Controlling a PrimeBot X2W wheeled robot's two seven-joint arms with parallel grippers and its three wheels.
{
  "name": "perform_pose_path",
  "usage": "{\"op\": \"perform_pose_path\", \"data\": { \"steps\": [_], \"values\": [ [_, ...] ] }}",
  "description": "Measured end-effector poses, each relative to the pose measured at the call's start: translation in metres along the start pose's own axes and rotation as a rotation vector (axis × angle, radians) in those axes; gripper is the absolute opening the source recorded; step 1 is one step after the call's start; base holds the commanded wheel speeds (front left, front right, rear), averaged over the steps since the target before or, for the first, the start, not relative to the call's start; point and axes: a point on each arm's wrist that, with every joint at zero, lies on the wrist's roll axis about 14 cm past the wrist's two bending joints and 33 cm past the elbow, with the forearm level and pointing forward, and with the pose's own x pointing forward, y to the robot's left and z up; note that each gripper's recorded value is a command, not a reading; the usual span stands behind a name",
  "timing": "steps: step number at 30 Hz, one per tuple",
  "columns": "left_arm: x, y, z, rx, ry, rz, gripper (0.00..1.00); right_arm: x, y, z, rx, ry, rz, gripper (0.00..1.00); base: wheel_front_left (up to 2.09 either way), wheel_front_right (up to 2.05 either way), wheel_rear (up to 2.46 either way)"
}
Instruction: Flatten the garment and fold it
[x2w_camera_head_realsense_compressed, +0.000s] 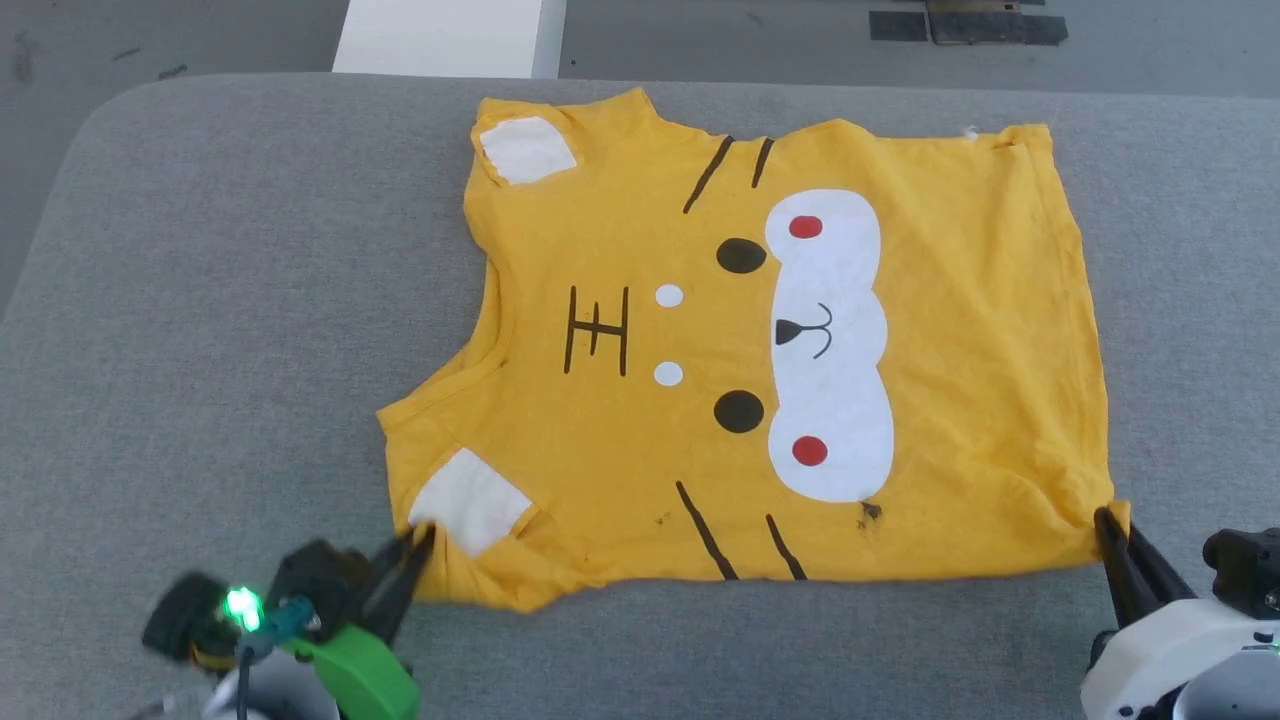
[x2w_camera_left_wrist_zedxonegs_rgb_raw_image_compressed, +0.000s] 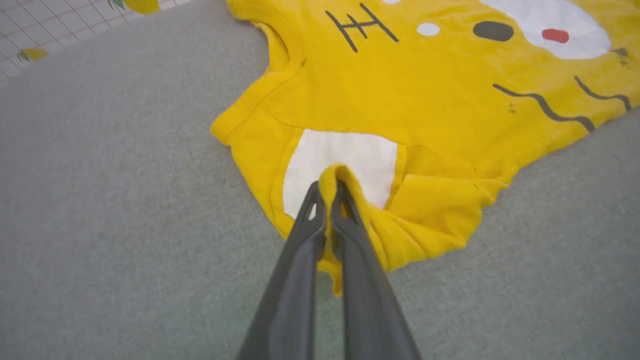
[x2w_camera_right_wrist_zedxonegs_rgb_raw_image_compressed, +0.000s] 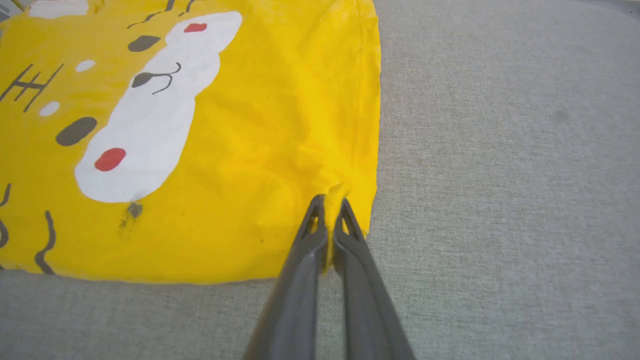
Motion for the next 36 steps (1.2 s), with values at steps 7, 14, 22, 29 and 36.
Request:
{"op": "perform_pose_path", "data": {
  "steps": [7, 14, 22, 29, 36],
  "values": [
    [0.031, 0.029, 0.067, 0.134, -0.238, 0.049, 0.0, 0.018, 0.005, 0.025, -0.051, -0.092, 0.039, 0.0, 0.0, 0.0, 0.0],
    [0.072, 0.052, 0.119, 0.208, -0.31, 0.002, 0.0, 0.049, 0.01, 0.052, -0.11, -0.093, 0.077, 0.0, 0.0, 0.0, 0.0],
    [0.133, 0.082, 0.115, 0.201, -0.168, -0.036, 0.0, 0.096, -0.005, 0.06, -0.145, -0.004, 0.052, 0.0, 0.0, 0.0, 0.0],
    [0.168, 0.106, 0.057, 0.096, 0.075, -0.016, 0.0, 0.126, -0.017, 0.033, -0.104, 0.151, 0.018, 0.0, 0.0, 0.0, 0.0],
    [0.179, 0.104, 0.009, -0.097, 0.33, -0.05, 0.0, 0.138, -0.019, 0.019, -0.059, 0.27, 0.014, 0.0, 0.0, 0.0, 0.0]
  ]
}}
